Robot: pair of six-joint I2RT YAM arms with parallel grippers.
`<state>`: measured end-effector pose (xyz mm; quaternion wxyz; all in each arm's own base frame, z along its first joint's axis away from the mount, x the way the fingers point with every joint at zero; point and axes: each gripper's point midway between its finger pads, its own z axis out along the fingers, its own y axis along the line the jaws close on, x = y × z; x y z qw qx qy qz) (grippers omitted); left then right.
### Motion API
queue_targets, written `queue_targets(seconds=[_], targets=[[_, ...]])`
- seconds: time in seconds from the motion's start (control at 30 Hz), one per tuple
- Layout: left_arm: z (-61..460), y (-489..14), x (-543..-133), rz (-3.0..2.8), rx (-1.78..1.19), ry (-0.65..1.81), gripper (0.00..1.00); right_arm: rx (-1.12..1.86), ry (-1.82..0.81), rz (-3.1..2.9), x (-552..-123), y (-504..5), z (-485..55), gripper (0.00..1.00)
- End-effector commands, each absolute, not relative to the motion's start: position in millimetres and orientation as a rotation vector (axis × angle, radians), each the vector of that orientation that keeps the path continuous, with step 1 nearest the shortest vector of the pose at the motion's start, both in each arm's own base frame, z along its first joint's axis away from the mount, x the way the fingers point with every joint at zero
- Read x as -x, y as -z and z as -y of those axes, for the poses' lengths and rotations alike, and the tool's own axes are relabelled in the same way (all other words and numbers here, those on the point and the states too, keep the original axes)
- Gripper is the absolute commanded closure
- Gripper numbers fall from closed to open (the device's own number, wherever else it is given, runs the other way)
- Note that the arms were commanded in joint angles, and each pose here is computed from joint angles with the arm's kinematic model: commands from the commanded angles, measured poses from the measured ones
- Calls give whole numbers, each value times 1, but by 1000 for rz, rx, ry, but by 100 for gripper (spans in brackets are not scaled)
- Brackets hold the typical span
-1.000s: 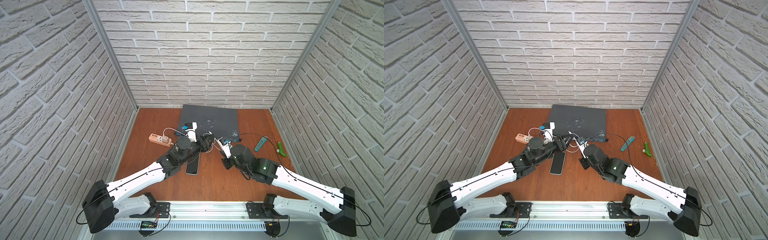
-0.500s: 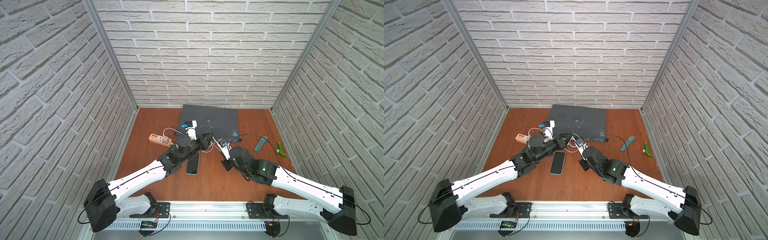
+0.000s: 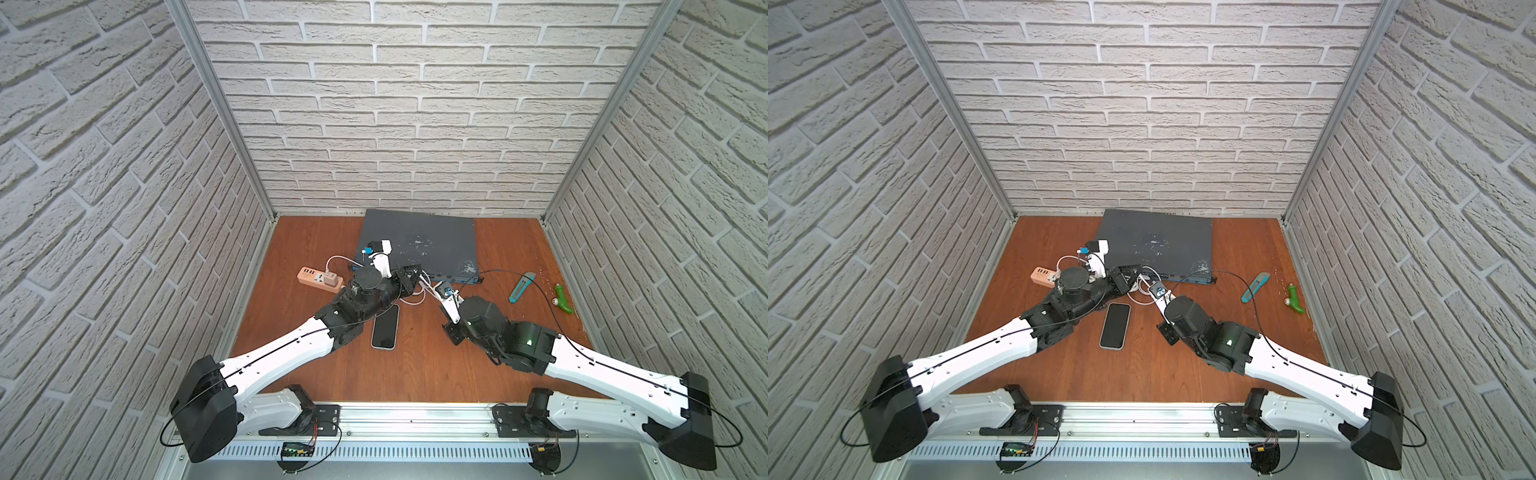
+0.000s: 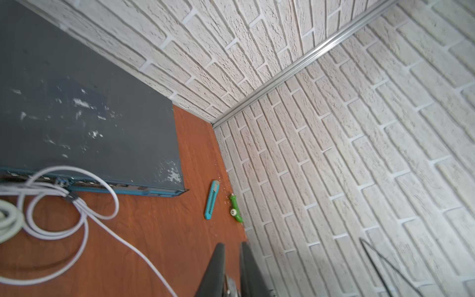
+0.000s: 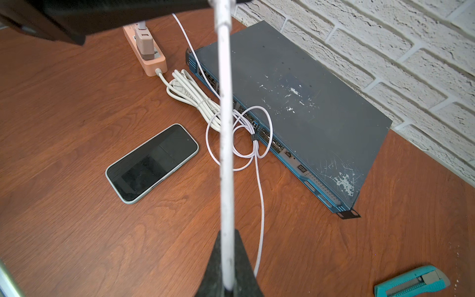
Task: Plug the charging cable into the phone
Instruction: Pick up the charging cable from the center of the board.
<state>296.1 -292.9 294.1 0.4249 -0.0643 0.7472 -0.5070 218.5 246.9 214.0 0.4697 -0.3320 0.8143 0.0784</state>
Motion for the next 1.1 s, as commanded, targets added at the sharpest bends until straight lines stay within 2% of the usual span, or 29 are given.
queue_targets(seconds=[0.0, 0.1, 0.4, 0.6, 0.7, 0.77, 0.9, 0.93, 1.07], targets=[[294, -305, -299, -1840, 152, 1292, 91, 811, -189, -1970, -217, -217, -246, 97], [294, -304, -298, -1844, 150, 1295, 100, 819, -187, -1976, -217, -214, -248, 97], [298, -310, -297, -1836, 101, 1305, 100, 806, -212, -1999, -218, -209, -256, 97], [302, -312, -297, -1839, 58, 1293, 100, 798, -221, -2000, -221, -210, -261, 88], [307, -313, -298, -1844, 33, 1293, 100, 782, -219, -2003, -224, -211, -262, 73], [309, -315, -299, -1840, 19, 1295, 100, 758, -226, -2011, -226, -211, -261, 53], [310, -315, -300, -1848, -9, 1266, 100, 653, -252, -2030, -235, -220, -254, 5], [310, -315, -301, -1852, -16, 1256, 100, 624, -260, -2034, -237, -223, -252, 0], [310, -313, -302, -1859, -52, 1229, 100, 558, -349, -2064, -240, -235, -244, 1]])
